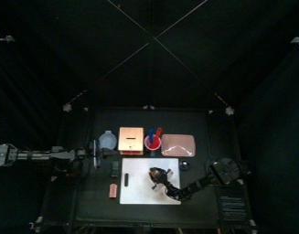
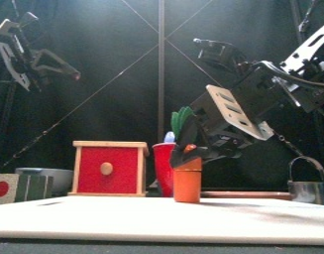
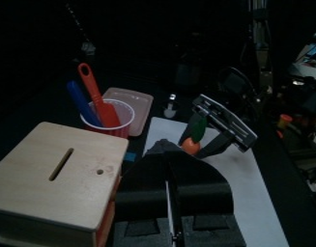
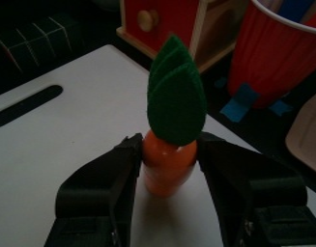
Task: Stand carrot upright
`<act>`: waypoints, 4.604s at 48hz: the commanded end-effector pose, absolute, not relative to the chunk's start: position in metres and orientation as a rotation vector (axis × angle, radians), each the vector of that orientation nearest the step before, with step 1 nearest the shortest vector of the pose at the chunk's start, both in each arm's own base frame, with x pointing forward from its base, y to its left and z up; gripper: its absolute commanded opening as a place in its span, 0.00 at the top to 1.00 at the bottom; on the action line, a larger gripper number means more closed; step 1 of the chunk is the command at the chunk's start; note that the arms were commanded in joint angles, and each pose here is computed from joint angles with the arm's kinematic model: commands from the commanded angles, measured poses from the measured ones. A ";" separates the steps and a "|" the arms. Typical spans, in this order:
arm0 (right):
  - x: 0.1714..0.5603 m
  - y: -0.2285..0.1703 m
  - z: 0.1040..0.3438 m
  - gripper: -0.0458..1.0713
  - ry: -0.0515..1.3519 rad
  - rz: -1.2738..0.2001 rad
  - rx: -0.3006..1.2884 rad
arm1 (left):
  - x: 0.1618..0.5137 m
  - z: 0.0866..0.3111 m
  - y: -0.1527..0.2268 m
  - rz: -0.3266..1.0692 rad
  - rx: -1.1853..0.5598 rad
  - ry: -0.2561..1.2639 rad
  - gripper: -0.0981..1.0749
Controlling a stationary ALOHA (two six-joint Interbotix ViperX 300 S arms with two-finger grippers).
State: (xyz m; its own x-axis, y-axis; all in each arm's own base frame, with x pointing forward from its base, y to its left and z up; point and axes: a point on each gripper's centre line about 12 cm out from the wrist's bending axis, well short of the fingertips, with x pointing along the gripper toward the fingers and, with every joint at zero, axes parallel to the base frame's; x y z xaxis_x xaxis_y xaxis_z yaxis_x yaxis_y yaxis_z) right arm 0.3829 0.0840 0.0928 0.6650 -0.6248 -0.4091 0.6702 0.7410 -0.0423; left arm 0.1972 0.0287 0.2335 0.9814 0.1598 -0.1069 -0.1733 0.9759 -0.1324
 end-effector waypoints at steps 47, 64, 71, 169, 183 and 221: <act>0.386 0.079 0.114 0.05 0.421 -0.726 0.206 | 0.198 0.236 0.031 0.182 -0.164 0.083 0.91; 0.369 0.085 0.135 0.05 0.482 -0.687 0.304 | 0.197 0.234 0.032 0.188 -0.167 0.087 0.91; 0.354 0.090 0.149 0.05 0.554 -0.691 0.313 | 0.197 0.234 0.032 0.189 -0.169 0.087 0.91; 0.282 -0.037 0.244 0.05 0.810 -0.299 0.072 | 0.199 0.240 0.031 0.171 -0.090 0.075 0.91; 0.290 -0.021 0.233 0.05 0.661 -0.170 0.109 | 0.199 0.240 0.031 0.166 -0.075 0.073 0.91; 0.275 -0.006 0.234 0.05 0.422 -0.031 0.090 | 0.196 0.229 0.030 0.161 -0.067 0.103 0.91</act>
State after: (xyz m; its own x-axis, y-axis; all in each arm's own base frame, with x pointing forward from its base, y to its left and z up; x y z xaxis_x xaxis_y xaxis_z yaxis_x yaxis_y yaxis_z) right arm 0.2738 -0.0066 0.2259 0.8989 -0.0145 -0.4379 0.0536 0.9956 0.0769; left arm 0.1938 0.0289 0.2245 0.9804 0.1541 -0.1230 -0.1620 0.9851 -0.0571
